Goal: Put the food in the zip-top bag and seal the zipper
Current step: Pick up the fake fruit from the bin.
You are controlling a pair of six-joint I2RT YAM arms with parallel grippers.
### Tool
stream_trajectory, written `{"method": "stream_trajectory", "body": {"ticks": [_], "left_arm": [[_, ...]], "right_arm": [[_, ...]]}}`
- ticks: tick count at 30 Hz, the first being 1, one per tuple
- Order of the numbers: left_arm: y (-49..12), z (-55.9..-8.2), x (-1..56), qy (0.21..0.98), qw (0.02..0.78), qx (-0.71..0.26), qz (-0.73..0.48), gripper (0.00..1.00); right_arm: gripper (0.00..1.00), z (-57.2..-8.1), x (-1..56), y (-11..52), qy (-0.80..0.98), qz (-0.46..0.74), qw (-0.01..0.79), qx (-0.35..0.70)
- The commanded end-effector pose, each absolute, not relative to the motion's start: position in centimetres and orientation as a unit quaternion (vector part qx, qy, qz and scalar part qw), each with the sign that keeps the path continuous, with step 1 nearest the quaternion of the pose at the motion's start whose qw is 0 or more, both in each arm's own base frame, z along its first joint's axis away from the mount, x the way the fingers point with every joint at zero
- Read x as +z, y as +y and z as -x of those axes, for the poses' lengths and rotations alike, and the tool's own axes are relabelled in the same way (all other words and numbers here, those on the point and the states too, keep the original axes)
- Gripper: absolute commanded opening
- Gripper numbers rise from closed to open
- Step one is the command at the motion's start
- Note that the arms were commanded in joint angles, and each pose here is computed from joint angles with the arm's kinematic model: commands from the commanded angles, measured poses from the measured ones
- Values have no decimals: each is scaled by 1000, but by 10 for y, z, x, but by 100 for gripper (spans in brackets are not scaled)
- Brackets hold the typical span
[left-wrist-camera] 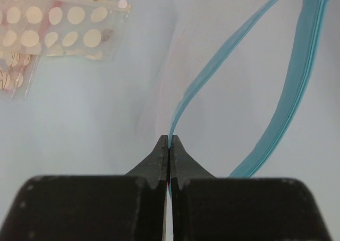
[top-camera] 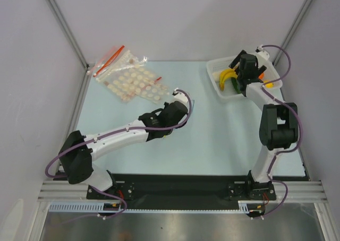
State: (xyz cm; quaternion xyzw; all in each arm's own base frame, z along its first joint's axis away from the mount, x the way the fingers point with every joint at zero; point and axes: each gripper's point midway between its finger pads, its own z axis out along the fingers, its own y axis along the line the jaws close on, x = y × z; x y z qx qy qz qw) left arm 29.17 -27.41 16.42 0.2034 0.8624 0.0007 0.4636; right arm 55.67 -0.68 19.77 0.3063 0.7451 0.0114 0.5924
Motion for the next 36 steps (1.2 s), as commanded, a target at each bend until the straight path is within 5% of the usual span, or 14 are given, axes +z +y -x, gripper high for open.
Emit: {"method": "stream_trajectory", "body": {"ticks": [1,12,23,28,32,36], "left_arm": [[-277,-291,190,853,489,-30,-181,0],[-293,-280,186,854,479,-31,-203,0],[-293,-278,186,853,482,-22,-201,0],[-292,-280,186,852,484,-15,-197,0],[-292,-280,185,853,483,-14,-198,0],[-290,-281,185,852,484,-9,-198,0]], "right_arm": [[98,-578,195,-32,722,-326,609,-46],[100,-628,146,-64,734,-361,558,-145],[97,-644,96,-80,746,-405,515,-120],[66,-640,67,-102,750,-450,481,-56],[27,-638,86,-104,736,-438,514,-54],[6,-633,118,-100,731,-413,539,-61]]}}
